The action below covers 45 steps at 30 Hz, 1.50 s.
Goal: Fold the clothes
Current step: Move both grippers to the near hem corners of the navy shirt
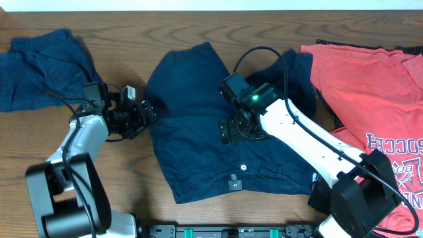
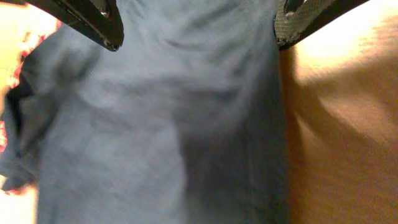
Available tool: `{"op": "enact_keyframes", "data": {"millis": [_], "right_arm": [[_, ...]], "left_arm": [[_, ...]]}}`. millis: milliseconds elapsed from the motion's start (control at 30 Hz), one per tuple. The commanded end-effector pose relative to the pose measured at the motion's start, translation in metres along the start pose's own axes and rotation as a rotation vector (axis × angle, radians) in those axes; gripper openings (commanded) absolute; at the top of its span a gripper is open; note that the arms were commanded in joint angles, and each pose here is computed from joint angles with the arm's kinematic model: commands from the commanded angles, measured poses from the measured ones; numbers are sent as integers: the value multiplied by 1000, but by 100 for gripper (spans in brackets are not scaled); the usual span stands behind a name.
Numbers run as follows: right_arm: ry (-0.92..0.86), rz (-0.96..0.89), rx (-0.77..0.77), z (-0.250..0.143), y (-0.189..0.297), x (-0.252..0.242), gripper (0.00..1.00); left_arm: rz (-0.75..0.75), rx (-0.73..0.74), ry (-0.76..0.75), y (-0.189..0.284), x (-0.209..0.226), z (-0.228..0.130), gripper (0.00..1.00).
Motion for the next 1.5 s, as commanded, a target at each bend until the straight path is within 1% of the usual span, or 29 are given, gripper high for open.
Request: {"op": "enact_keyframes", "data": {"millis": [0,67,200,367,500,567,600,767,833,867,900,933,967,1033,1100,1233,1367,1467], "right_arm": [[-40,-6,-54,3,17,-10,99],[-44,-24,-80,6,24,-21,99],[-79,-30,-115,9,38,-45,99],[-137,-42,-163,13,55,-82,99],[-189,-56,-187,15,70,-116,99],[-217,-66,-186,13,77,-131,99],[-222,-68,-186,13,78,-135,99],[-271,-83,-182,8,81,-160,99],[-295,-77,-190,7,83,-172,99],[-302,-64,-195,6,84,-178,99],[-302,-49,-200,5,85,-183,97],[-309,-47,-202,3,88,-191,96],[-320,-50,-198,1,90,-196,96],[-367,-57,-169,-10,92,-207,99],[-395,-34,-125,-22,91,-209,99],[-414,-15,-15,-45,87,-203,99],[-411,12,63,-59,70,-193,99],[-417,75,91,-66,48,-184,99]], "left_arm": [[-72,-5,-78,21,-24,-8,79],[-33,-21,-96,32,-24,-15,79],[131,-49,-95,56,-8,-35,78],[160,-20,-108,73,-12,-63,77],[236,10,-146,79,-10,-87,72],[280,35,-175,79,-9,-99,67],[298,47,-184,79,-9,-104,66],[330,117,-210,70,-9,-128,66],[352,143,-216,64,-4,-135,63],[360,159,-221,61,-1,-140,58],[365,171,-223,59,2,-143,54],[374,188,-225,56,6,-147,53],[382,196,-221,54,10,-150,53],[407,210,-195,49,20,-155,53],[429,218,-170,46,28,-160,53],[439,236,-173,41,37,-168,53],[438,239,-185,39,38,-172,53],[442,239,-190,39,38,-173,54]]}}
Point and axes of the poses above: each gripper's point midway between its finger pads, its own y axis back along the fingers, its own x axis along the line the jaws close on, z = x × y, the point moved 3 cm from there along y, back along the fingers, and after that the axes turned 14 degrees about y, right-handed, at the moved point
